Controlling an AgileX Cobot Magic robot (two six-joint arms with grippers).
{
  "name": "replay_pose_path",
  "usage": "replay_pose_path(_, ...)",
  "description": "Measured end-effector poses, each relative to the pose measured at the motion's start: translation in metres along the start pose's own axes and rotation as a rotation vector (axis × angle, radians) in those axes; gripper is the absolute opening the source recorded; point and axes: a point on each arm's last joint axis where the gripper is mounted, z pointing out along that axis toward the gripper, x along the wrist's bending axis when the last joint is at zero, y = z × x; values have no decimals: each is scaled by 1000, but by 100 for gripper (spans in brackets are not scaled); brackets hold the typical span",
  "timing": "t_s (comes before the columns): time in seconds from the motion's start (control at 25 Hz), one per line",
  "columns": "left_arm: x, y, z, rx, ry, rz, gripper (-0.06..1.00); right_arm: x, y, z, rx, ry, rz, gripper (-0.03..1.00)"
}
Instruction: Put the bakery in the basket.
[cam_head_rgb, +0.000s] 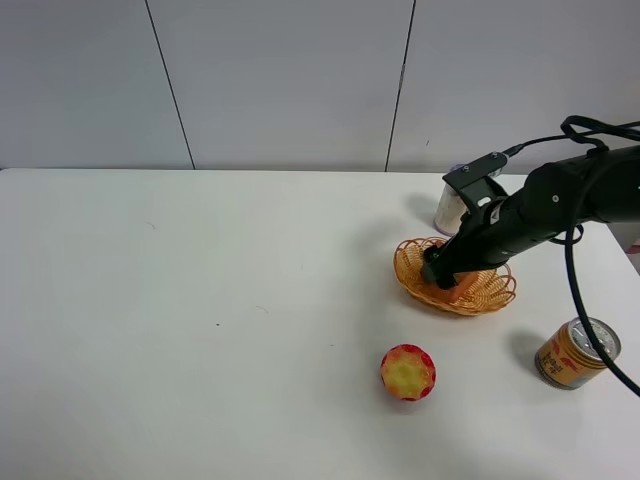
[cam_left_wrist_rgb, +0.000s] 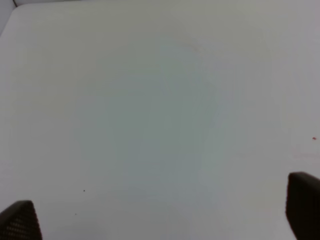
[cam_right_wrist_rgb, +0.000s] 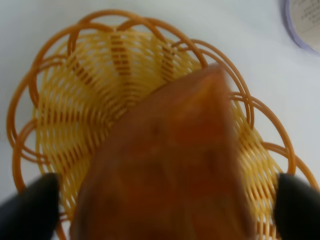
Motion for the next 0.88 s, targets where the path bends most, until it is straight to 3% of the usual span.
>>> replay_pose_path(0.16,0,0,0,0,0,0,100,0,1,-10,-12,5,29,98)
replay_pose_path(0.28,0,0,0,0,0,0,100,2,6,-39,-84,9,54,99)
replay_pose_path(0.36,0,0,0,0,0,0,100,2,12,-72,-183,10,80,99)
replay_pose_path(0.6,0,0,0,0,1,0,100,2,-4,-212,-649,22,236,99)
replay_pose_path(0.72,0,0,0,0,1,0,100,-6,-38,-261,-753,-47,321,99)
replay_pose_path(0.88,0,0,0,0,1,0,100,-8,-95,-292,-727,-228,392,99)
